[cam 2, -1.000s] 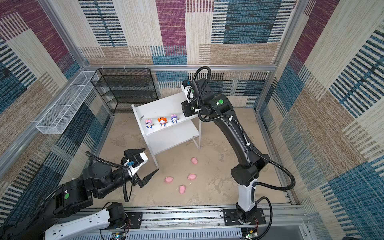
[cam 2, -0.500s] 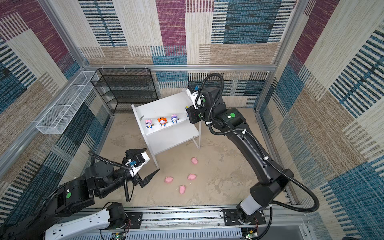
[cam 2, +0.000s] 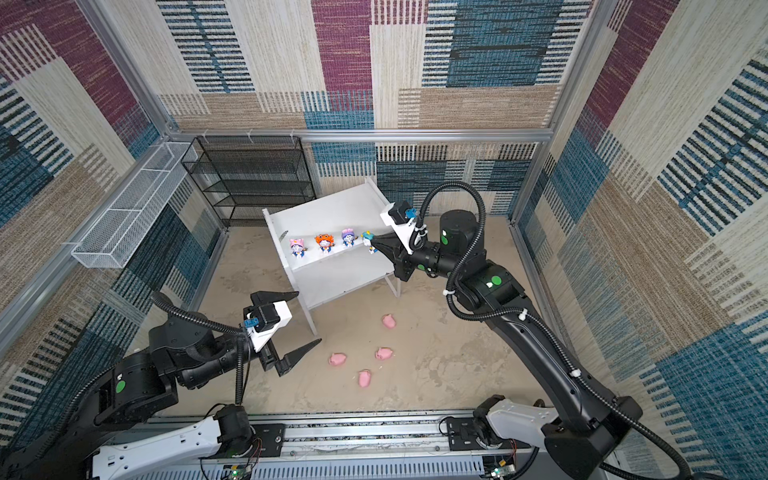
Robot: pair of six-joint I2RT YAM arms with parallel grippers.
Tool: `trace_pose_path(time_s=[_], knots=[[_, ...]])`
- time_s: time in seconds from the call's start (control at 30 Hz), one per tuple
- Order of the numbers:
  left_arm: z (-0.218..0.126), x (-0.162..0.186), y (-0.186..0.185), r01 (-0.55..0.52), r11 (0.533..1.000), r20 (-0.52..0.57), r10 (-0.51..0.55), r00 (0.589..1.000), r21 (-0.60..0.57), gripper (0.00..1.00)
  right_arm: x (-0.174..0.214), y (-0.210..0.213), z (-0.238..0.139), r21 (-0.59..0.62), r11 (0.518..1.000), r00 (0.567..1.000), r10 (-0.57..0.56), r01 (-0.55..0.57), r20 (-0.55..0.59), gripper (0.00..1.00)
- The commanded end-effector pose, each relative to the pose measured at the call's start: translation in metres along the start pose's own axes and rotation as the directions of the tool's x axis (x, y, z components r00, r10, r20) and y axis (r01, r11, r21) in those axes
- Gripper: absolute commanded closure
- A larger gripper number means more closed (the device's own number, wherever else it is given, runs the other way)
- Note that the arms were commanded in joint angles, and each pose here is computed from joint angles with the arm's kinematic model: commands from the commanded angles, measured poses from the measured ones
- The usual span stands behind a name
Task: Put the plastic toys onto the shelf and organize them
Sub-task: 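Carry the teal figure toward the left gripper while the left gripper rises to meet it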
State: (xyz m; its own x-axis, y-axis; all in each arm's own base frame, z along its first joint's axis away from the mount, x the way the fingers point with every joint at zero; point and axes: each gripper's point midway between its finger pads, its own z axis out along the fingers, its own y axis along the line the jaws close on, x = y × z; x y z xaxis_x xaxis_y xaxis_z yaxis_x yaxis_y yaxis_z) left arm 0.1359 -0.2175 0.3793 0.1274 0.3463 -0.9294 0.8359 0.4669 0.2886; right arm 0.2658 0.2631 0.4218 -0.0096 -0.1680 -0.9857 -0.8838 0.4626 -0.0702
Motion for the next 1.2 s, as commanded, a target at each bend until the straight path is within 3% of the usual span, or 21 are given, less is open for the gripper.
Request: trace_pose_path(time_s=[0.0,0.2,0.33,0.57,0.73,1.0,1.17], knots=[[-0.007,-0.011,-0.018,0.004,0.993,0.027,-0.007,1.0,0.115,0.01,-0.007,0.036,-0.014,-0.161,0.981,0.991,-0.096,0.11,0.091,0.98],[-0.013,-0.022,-0.031,0.002,0.978,0.045,-0.012,0.999,0.21,0.01,0.017,0.092,-0.037,-0.424,0.891,0.982,-0.098,0.16,0.164,0.97],[-0.007,-0.021,-0.038,0.029,0.968,0.033,-0.038,0.999,0.251,0.03,0.025,0.108,-0.044,-0.499,0.852,0.978,-0.065,0.159,0.2,0.97],[0.029,-0.017,-0.046,0.161,0.951,0.101,-0.193,0.976,0.263,0.06,0.017,0.122,-0.056,-0.508,0.834,0.956,-0.071,0.213,0.284,0.97],[0.05,-0.027,-0.042,0.224,0.942,0.224,-0.281,0.933,0.248,0.13,0.009,0.132,-0.058,-0.523,0.822,0.943,-0.048,0.225,0.33,0.98],[0.051,-0.047,-0.049,0.213,0.921,0.391,-0.337,0.856,0.327,0.23,0.002,0.141,-0.061,-0.504,0.838,0.913,0.016,0.21,0.407,0.98],[0.052,-0.052,-0.055,0.2,0.909,0.398,-0.346,0.85,0.364,0.33,0.004,0.141,-0.065,-0.479,0.859,0.895,0.055,0.183,0.442,0.98]])
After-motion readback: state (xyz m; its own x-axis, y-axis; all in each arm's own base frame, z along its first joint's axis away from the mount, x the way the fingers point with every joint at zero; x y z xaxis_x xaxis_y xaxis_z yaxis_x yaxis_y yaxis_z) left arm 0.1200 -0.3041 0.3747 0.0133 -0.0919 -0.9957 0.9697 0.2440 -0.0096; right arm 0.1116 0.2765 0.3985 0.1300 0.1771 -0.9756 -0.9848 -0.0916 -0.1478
